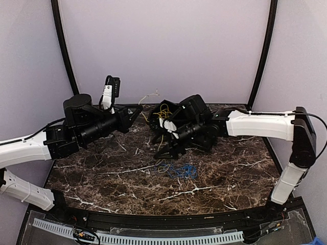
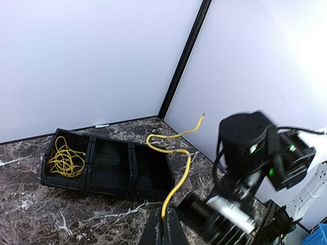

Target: Untangle the cables

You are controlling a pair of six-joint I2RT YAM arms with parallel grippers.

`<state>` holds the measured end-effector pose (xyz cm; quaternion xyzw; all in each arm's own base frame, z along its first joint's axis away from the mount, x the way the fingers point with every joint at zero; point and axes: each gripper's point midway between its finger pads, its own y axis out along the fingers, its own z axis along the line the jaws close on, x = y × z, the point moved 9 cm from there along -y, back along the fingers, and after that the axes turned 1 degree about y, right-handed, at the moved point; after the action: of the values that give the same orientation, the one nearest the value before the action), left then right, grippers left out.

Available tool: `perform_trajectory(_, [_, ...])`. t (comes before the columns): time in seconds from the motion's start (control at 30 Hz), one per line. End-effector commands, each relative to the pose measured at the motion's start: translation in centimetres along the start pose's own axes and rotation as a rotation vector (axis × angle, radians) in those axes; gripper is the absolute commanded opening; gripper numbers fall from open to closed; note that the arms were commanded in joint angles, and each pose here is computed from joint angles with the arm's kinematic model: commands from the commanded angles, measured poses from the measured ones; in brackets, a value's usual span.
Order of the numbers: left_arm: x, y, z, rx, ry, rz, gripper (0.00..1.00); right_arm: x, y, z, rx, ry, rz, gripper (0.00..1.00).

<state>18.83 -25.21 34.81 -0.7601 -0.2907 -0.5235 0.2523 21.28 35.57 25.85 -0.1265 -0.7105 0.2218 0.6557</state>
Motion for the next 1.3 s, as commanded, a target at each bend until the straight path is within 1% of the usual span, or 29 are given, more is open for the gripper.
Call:
perform_trajectory(0.0, [5.1, -2.0, -1.1, -0.018, -0.029, -0.168, 0.00, -4.0, 3.4, -0.2, 0.105, 0.107, 0.006, 0.62])
perform_trajectory(0.03, [5.6, -2.3, -1.2, -0.017, -0.027, -0.181, 0.00, -4.5, 4.0, -0.4, 0.108, 0.126, 0.003, 0.52])
perform_trajectory(0.1, [7.3, -3.0, -1.6, -0.016, -0.016, -0.219, 0.00, -5.6, 5.0, -0.6, 0.122, 0.163, 0.013, 0.35])
perform_trajectory(0.13, [8.5, -3.6, -1.9, -0.016, -0.004, -0.249, 0.00, -6.1, 5.4, -0.7, 0.125, 0.183, 0.020, 0.28])
perform_trajectory(0.17, [9.2, -4.0, -2.0, -0.015, 0.002, -0.266, 0.00, -6.6, 5.7, -0.8, 0.127, 0.201, 0.029, 0.23])
perform_trajectory(0.3, [13.8, -6.4, -2.8, 0.003, 0.050, -0.389, 0.00, -8.2, 6.6, -0.8, 0.130, 0.236, 0.061, 0.21])
perform_trajectory(0.33, [15.5, -7.3, -3.2, -0.003, 0.065, -0.435, 0.00, -8.7, 6.7, -0.8, 0.126, 0.242, 0.069, 0.20])
perform_trajectory(0.37, [16.3, -7.6, -3.5, -0.006, 0.088, -0.454, 0.00, -9.1, 7.0, -0.8, 0.122, 0.248, 0.080, 0.19])
perform_trajectory(0.4, [18.1, -8.6, -3.9, -0.021, 0.087, -0.507, 0.00, -9.5, 7.2, -0.9, 0.124, 0.261, 0.091, 0.19])
perform_trajectory(0.43, [18.9, -8.9, -4.2, -0.030, 0.104, -0.528, 0.00, -9.9, 7.5, -0.9, 0.130, 0.273, 0.102, 0.18])
perform_trajectory(0.57, [24.5, -11.9, -6.0, -0.083, 0.136, -0.678, 0.00, -11.6, 8.6, -0.9, 0.155, 0.317, 0.144, 0.17])
perform_trajectory(0.6, [25.2, -12.3, -6.2, -0.088, 0.143, -0.696, 0.00, -11.8, 8.7, -1.0, 0.152, 0.321, 0.152, 0.18])
perform_trajectory(0.63, [26.3, -12.8, -6.5, -0.093, 0.156, -0.724, 0.00, -12.0, 8.8, -1.0, 0.148, 0.324, 0.159, 0.19])
perform_trajectory(0.7, [27.2, -13.2, -6.8, -0.094, 0.170, -0.750, 0.00, -12.3, 9.0, -1.2, 0.136, 0.330, 0.179, 0.24])
perform_trajectory(0.8, [27.3, -13.2, -6.7, -0.072, 0.187, -0.757, 0.00, -12.4, 8.9, -1.3, 0.124, 0.326, 0.190, 0.25])
perform_trajectory(0.97, [24.9, -12.3, -5.6, -0.013, 0.195, -0.729, 0.00, -12.5, 8.5, -1.6, 0.091, 0.320, 0.211, 0.26])
perform_trajectory(1.03, [24.4, -12.6, -5.1, 0.016, 0.194, -0.732, 0.00, -12.5, 8.0, -1.9, 0.069, 0.314, 0.220, 0.31])
perform_trajectory(1.17, [24.3, -14.3, -4.1, 0.105, 0.212, -0.768, 0.00, -12.5, 6.9, -2.7, 0.018, 0.306, 0.225, 0.44])
perform_trajectory(1.27, [26.0, -16.7, -3.6, 0.221, 0.261, -0.824, 0.00, -13.0, 6.3, -3.5, 0.006, 0.320, 0.229, 0.48])
